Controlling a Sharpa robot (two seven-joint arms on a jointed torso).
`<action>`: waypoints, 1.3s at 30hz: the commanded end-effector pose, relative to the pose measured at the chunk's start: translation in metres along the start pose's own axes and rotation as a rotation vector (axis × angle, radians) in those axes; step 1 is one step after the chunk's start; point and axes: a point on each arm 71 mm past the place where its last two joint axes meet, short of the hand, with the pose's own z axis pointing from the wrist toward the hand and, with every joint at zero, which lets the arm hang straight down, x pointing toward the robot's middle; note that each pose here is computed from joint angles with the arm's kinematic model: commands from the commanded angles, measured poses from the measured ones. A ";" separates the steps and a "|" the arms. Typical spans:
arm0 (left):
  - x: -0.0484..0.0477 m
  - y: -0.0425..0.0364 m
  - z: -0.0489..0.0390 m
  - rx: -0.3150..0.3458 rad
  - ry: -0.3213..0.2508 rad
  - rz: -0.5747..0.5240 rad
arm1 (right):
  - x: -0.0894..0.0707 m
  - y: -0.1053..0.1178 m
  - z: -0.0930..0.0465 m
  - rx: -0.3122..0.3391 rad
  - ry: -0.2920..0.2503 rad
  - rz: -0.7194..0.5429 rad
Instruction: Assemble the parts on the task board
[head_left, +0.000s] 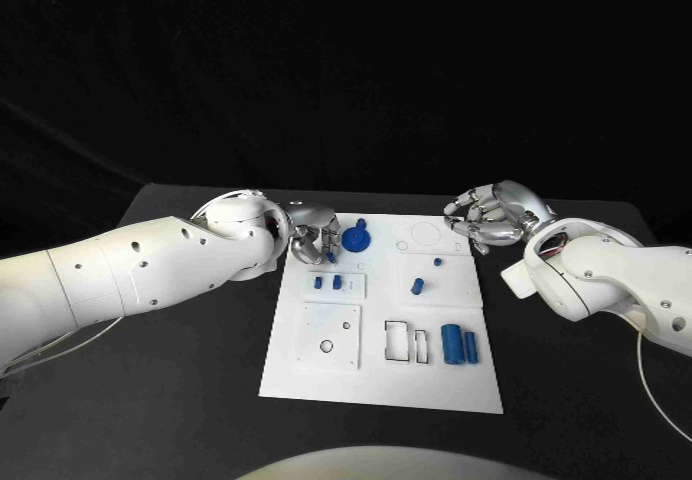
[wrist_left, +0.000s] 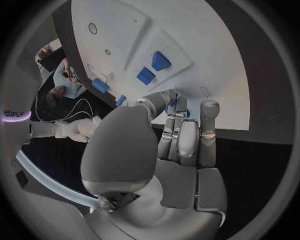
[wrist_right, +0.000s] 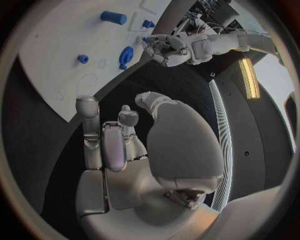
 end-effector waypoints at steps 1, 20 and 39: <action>0.0014 -0.0026 0.0015 0.003 0.023 -0.007 | 0.001 0.001 0.000 -0.015 0.010 -0.009; 0.0041 -0.0065 0.0040 0.005 0.058 -0.004 | 0.002 0.001 0.000 -0.015 0.011 -0.010; 0.0044 -0.0055 0.0039 0.000 0.062 -0.008 | 0.001 0.001 0.000 -0.018 0.008 -0.010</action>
